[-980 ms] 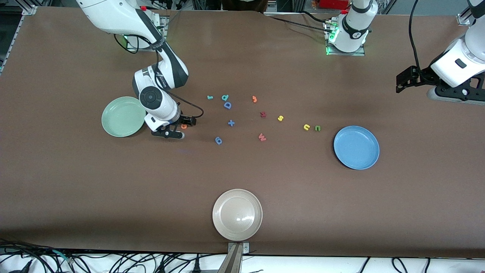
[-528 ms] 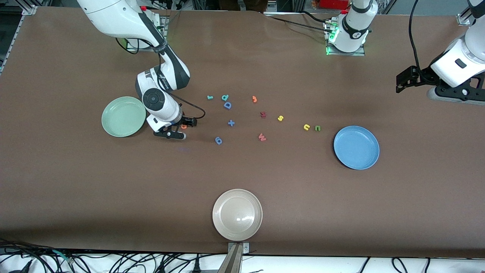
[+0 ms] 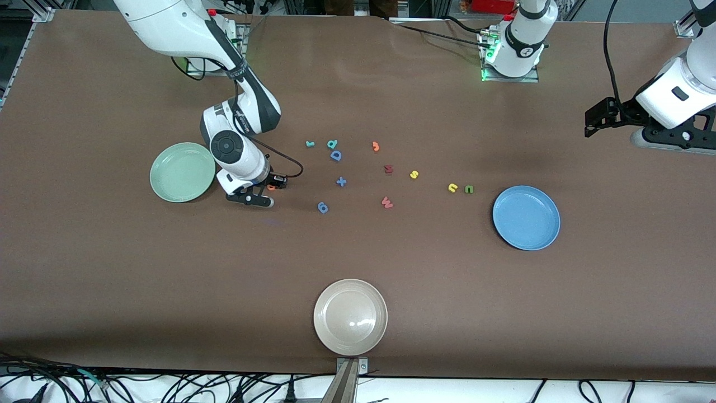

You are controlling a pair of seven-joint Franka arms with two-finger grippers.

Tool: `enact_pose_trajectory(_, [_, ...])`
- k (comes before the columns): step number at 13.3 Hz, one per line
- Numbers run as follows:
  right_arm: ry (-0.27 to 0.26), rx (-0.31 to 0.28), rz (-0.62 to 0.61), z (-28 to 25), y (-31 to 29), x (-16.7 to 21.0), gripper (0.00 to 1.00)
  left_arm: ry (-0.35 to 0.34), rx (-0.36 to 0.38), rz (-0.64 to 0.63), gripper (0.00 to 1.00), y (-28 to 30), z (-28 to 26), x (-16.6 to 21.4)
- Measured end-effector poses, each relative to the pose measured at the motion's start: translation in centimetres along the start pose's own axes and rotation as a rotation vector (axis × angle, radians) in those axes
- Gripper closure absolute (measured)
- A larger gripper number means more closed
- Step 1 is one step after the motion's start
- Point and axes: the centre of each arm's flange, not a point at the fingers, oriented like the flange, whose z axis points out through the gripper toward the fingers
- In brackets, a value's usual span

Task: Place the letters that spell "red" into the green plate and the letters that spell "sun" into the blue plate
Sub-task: 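Lower the right gripper and grasp the orange e, then carry the orange e with the right gripper over the green plate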

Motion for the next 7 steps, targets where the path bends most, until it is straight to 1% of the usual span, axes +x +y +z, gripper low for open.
enact_pose_trajectory(1, [0.002,0.002,0.000,-0.11,-0.05,0.04,0.54,0.000,0.000,0.000,0.00,0.00,0.00,0.00])
enact_pose_trajectory(2, [0.002,0.002,0.000,-0.10,-0.05,0.04,0.54,0.000,0.000,0.000,0.00,0.00,0.00,0.00])
enact_pose_trajectory(4, [0.004,0.003,0.001,-0.26,-0.11,0.07,0.73,0.000,0.000,0.000,0.00,0.00,0.00,0.00])
enact_pose_trajectory(7, [0.004,0.003,0.001,-0.27,-0.11,0.07,0.73,0.000,0.000,0.000,0.00,0.00,0.00,0.00])
